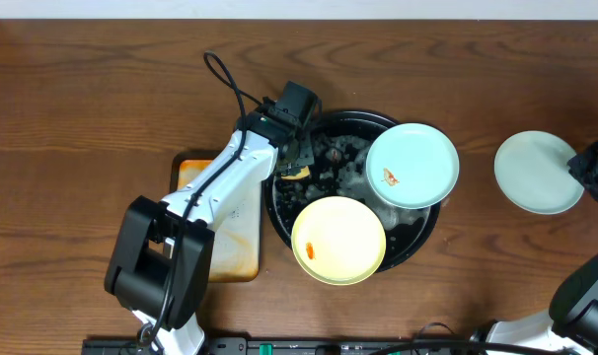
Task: Clean dirty plates on tray and stack at the side
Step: 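Carry the pale green plate right and set it on the table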
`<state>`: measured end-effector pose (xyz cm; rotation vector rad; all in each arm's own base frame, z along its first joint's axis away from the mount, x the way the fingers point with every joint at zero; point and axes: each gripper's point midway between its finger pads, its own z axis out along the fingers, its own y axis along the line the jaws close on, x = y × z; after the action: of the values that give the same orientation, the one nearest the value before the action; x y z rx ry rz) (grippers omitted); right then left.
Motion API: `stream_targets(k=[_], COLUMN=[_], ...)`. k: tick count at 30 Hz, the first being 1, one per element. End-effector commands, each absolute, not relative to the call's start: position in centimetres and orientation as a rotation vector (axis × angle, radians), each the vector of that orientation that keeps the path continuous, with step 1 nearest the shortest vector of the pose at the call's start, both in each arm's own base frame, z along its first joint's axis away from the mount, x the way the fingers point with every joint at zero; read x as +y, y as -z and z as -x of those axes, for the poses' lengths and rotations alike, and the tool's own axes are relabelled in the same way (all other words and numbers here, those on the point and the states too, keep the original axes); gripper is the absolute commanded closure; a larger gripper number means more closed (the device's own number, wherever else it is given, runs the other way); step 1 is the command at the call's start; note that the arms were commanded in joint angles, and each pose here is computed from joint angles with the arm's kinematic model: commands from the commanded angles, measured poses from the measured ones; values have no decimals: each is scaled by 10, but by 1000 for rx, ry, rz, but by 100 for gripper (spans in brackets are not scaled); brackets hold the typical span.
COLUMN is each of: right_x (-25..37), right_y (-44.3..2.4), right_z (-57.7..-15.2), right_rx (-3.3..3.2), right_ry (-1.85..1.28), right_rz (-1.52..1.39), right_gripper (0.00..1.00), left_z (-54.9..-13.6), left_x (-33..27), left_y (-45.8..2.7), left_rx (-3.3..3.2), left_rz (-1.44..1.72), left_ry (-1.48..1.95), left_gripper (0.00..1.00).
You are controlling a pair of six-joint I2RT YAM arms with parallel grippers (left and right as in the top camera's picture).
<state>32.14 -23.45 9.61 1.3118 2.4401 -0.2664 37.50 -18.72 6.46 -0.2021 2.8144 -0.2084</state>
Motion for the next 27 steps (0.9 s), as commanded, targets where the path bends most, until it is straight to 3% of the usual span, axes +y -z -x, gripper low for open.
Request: stream_targets(k=[1, 5, 9, 12, 16, 27], right_x=[-233, -200, -137, -85, -26, 52], right_y=[-105, -131, -180, -207, -207, -190], right_z=[-326, -349, -378, -386, -384, -375], right_rx=[2411, 2376, 2341, 2333, 2417, 2545], right_ry=[211, -80, -451, -592, -637, -587], right_rz=[-1313, -1188, -817, -564, -315, -5], right_gripper=[57, 56, 51, 49, 49, 48], left_z=[-371, -367, -365, -359, -339, -305], left_x=[-183, -193, -182, -147, -80, -21], left_y=[-55, -64, -96, -133, -153, -80], left_rx=[2842, 2848, 2800, 2753, 2771, 2907], left_rz=[186, 45, 69, 155, 229, 353], left_ry=[185, 266, 289, 262, 53, -235], left_gripper=[84, 92, 92, 90, 88, 84])
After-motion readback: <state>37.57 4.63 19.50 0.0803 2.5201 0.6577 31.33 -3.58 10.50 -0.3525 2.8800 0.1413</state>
